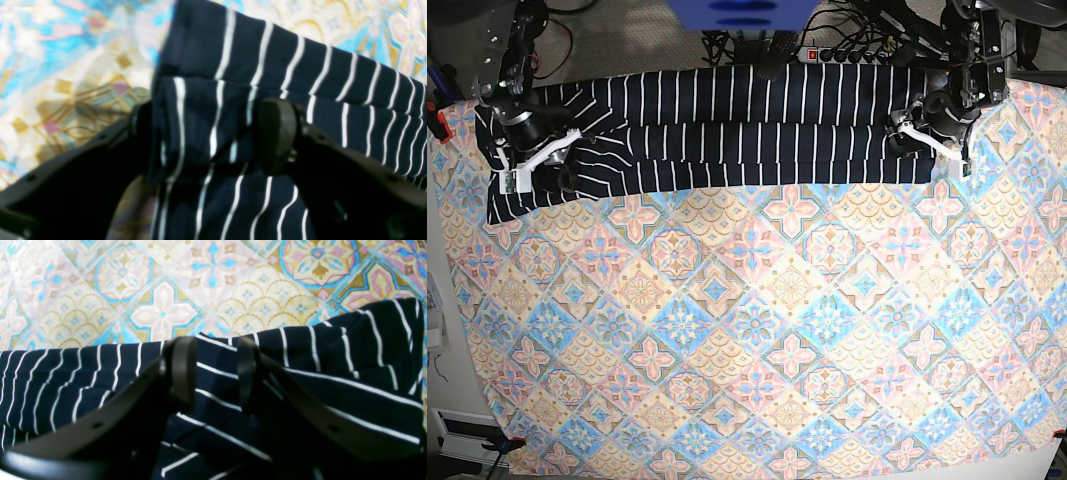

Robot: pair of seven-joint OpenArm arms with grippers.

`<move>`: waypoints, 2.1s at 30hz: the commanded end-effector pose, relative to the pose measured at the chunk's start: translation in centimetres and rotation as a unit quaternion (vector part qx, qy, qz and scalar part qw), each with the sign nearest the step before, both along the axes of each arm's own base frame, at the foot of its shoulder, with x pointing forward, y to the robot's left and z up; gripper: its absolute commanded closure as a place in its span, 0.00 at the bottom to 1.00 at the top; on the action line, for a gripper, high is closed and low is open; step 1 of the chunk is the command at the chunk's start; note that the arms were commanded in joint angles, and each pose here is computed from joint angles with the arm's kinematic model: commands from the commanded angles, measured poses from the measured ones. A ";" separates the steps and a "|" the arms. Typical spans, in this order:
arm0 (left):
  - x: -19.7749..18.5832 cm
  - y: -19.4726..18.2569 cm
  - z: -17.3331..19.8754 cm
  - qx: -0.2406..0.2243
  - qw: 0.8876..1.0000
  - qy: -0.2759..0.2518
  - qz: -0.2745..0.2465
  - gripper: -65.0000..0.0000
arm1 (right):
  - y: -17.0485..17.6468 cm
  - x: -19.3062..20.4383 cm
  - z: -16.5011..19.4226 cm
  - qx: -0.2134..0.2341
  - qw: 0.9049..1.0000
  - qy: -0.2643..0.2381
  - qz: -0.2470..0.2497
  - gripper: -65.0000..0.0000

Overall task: Fold the T-shirt properly
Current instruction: 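Grasp both ends of the striped strip with both grippers, then fold the strip end with the left gripper inward toward the right gripper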

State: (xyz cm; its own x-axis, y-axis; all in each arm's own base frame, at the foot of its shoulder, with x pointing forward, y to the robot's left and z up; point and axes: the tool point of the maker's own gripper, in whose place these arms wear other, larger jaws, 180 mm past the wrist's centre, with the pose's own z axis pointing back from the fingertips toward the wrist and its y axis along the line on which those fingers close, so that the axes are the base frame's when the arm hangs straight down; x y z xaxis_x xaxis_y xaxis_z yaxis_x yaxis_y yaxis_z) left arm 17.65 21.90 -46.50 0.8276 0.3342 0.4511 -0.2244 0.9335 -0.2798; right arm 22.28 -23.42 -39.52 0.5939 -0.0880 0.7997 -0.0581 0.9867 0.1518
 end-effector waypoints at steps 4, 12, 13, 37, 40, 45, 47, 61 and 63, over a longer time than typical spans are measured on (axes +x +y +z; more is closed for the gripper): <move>-1.4 -2.5 -0.7 -0.037 0.999 0.028 -0.023 0.42 | -0.2 0.7 1.3 -0.002 1.000 -0.025 0.003 0.69; -1.1 -3.0 -0.6 -0.041 0.998 0.025 -0.029 0.78 | -0.2 0.7 1.3 -0.001 1.000 -0.025 0.002 0.69; -0.9 -2.9 -0.5 -0.040 0.999 0.023 -0.028 0.86 | -0.2 0.7 1.3 -0.001 1.000 -0.025 0.002 0.69; 1.6 9.8 6.8 0.065 0.991 -0.075 0.094 1.00 | 1.7 0.6 0.6 0.011 1.000 -0.015 0.023 0.69; 1.8 10.7 7.4 0.072 0.989 -0.083 0.103 1.00 | 1.7 0.6 0.6 0.011 1.000 -0.015 0.024 0.69; 2.8 10.1 8.5 0.076 0.988 -0.100 0.089 1.00 | 1.7 0.6 0.6 0.010 1.000 -0.014 0.024 0.69; 3.5 7.1 8.6 0.054 0.990 -0.112 0.067 1.00 | 1.7 0.6 0.6 0.010 1.000 -0.014 0.024 0.69; 4.0 -9.0 7.0 -0.109 0.987 -0.113 0.011 1.00 | 1.6 0.4 0.5 0.010 1.000 -0.012 0.023 0.69; 4.4 -10.4 7.2 -0.127 0.985 -0.119 0.011 1.00 | 1.6 0.4 0.5 0.010 1.000 -0.012 0.023 0.69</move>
State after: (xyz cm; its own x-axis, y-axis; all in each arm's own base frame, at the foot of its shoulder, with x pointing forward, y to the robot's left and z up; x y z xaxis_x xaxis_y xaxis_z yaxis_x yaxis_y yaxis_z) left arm 21.19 11.63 -40.35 0.7250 0.4704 0.5031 -0.1654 0.8280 -0.5358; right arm 22.02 -21.56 -40.21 0.6162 -0.0773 0.7838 -0.0985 0.9798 0.1741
